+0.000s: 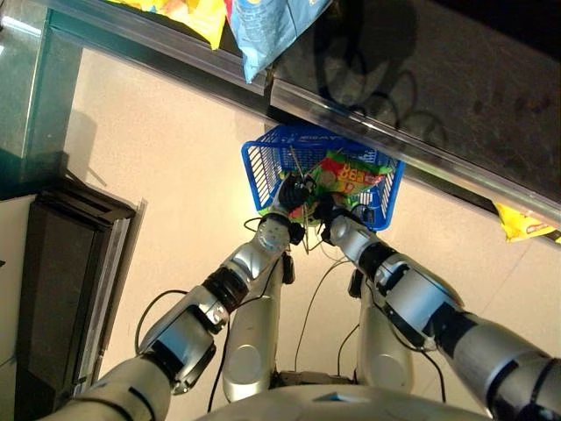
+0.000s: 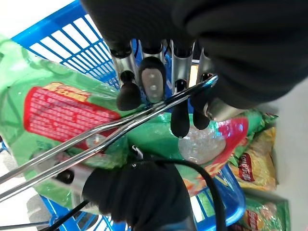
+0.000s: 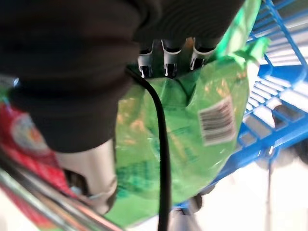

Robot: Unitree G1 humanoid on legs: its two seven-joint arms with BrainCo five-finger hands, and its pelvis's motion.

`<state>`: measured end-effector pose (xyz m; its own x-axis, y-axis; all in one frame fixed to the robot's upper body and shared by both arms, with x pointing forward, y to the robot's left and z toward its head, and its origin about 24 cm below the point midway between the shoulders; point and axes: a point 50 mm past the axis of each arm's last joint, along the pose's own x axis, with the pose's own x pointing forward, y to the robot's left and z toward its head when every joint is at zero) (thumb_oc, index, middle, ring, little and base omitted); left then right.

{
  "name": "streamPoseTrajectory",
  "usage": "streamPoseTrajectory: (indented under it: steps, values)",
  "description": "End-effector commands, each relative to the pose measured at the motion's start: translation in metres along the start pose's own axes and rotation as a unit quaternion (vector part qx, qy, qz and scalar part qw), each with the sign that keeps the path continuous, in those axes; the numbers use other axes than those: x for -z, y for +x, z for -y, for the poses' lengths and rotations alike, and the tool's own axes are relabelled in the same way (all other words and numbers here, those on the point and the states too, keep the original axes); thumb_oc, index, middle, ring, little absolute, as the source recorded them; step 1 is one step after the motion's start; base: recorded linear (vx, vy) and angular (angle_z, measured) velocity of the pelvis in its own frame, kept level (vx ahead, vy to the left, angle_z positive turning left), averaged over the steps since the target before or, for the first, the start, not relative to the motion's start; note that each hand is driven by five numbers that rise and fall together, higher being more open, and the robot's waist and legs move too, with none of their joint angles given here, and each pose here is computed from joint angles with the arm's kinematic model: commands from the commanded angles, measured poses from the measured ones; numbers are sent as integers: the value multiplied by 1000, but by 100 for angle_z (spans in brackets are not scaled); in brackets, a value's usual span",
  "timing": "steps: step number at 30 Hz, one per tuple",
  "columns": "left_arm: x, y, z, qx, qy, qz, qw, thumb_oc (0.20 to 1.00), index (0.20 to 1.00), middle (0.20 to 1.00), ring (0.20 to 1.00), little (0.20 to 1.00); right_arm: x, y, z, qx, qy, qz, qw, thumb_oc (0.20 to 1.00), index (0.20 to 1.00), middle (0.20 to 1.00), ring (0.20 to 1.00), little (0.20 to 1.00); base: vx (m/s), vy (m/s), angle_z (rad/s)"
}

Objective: Pick up the snacks into the basket

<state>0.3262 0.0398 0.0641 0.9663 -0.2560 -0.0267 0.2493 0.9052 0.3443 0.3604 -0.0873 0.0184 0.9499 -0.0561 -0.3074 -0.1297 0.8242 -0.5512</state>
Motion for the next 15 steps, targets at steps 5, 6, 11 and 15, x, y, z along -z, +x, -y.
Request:
streamPoseTrajectory:
  steps: [5,6,11,15]
  values:
    - [-86,3,20,41,-93,161,982,200,200,200,200,200,-7,1,0,14,-6,10,1000,1000,1000,1000,1000,1000,0,0,0]
    - [-82,1,19,43,-87,159,982,200,200,200,200,200,-12,1,5,37,-40,33,998,1000,1000,1000,1000,1000,0,0,0]
    - [-80,3,18,35,-88,153,984,200,200,200,200,200,-6,2,7,35,-38,19,998,1000,1000,1000,1000,1000,0,0,0]
    - [-76,2,8,17,-85,153,984,200,200,200,200,200,4,4,16,48,-33,4,998,1000,1000,1000,1000,1000,0,0,0]
